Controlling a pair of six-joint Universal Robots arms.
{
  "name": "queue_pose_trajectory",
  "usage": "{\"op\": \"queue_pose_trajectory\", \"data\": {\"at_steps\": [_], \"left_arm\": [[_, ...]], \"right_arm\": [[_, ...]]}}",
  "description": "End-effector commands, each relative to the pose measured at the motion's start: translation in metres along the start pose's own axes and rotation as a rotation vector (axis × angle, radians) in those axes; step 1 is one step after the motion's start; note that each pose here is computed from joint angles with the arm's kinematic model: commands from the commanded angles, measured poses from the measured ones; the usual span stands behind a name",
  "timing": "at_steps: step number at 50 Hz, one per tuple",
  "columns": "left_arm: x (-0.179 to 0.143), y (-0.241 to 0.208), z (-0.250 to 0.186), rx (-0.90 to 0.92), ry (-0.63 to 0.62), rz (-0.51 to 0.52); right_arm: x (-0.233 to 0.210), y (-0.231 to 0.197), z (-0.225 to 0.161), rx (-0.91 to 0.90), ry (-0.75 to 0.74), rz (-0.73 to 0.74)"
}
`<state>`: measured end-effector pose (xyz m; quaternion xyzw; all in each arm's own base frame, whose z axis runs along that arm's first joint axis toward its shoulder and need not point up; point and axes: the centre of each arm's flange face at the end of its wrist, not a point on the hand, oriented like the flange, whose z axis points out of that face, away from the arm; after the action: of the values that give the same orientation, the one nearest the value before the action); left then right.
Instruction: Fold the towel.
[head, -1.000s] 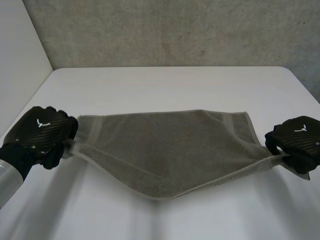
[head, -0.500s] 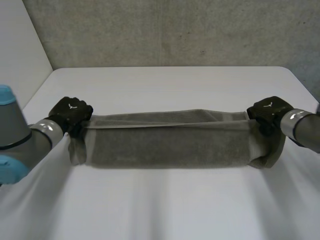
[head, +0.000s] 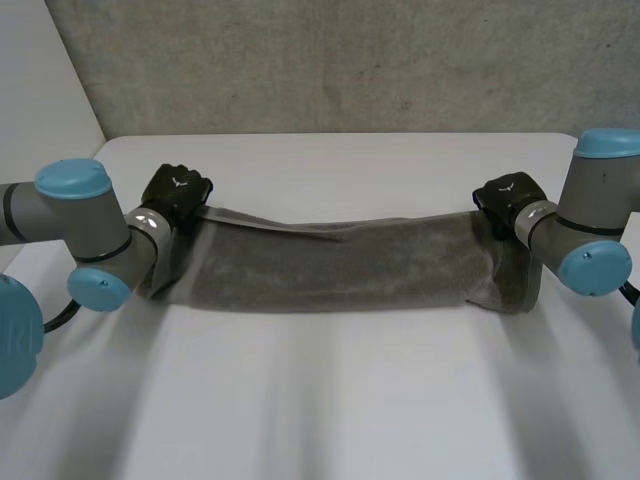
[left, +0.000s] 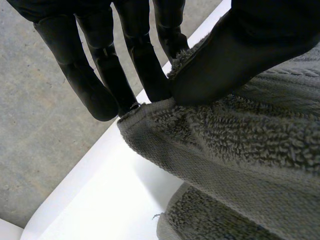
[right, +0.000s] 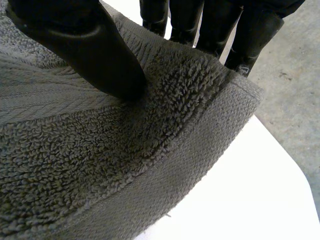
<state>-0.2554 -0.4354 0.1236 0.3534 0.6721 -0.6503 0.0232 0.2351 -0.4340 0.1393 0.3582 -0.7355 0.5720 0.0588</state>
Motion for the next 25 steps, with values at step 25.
{"op": "queue_pose_trajectory", "data": {"at_steps": [25], "left_arm": [[-0.025,-0.079,-0.063,0.065,-0.052,-0.061]], "right_arm": [[0.028,-0.083,-0.074,0.159,0.140,-0.023]]}}
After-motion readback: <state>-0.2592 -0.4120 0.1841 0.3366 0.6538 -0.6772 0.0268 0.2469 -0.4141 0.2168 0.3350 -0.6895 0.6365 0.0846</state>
